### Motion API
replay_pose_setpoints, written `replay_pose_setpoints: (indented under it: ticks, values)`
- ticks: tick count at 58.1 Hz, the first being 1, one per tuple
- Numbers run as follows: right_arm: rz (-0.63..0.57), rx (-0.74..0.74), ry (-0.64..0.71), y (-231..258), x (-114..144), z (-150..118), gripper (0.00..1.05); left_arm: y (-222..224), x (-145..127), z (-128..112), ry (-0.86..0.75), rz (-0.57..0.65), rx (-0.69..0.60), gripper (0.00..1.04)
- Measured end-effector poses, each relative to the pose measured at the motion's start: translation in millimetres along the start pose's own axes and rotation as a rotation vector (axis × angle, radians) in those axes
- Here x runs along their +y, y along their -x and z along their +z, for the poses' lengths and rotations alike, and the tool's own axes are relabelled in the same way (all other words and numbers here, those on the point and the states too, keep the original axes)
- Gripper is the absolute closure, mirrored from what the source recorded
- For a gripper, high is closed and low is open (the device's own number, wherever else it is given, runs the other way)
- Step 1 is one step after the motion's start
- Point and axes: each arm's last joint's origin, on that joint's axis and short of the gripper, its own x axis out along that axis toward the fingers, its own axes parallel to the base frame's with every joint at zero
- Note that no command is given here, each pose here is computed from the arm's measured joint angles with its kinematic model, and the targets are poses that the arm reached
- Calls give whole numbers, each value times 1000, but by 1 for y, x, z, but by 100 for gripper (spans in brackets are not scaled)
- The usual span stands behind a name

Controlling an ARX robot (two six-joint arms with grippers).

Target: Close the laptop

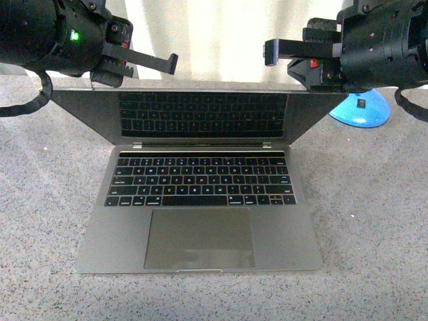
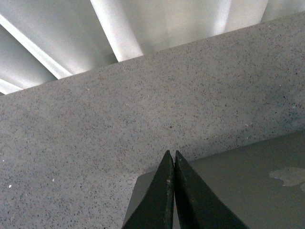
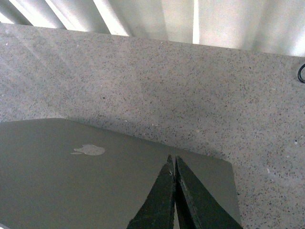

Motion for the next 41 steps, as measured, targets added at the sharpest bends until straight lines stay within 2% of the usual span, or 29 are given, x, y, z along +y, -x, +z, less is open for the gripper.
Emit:
replay_pose_setpoints:
  ticks: [41]
  values:
    - [-2,21,-57,3,5,-27,104,3,-3,-17,-10,-10,65,101]
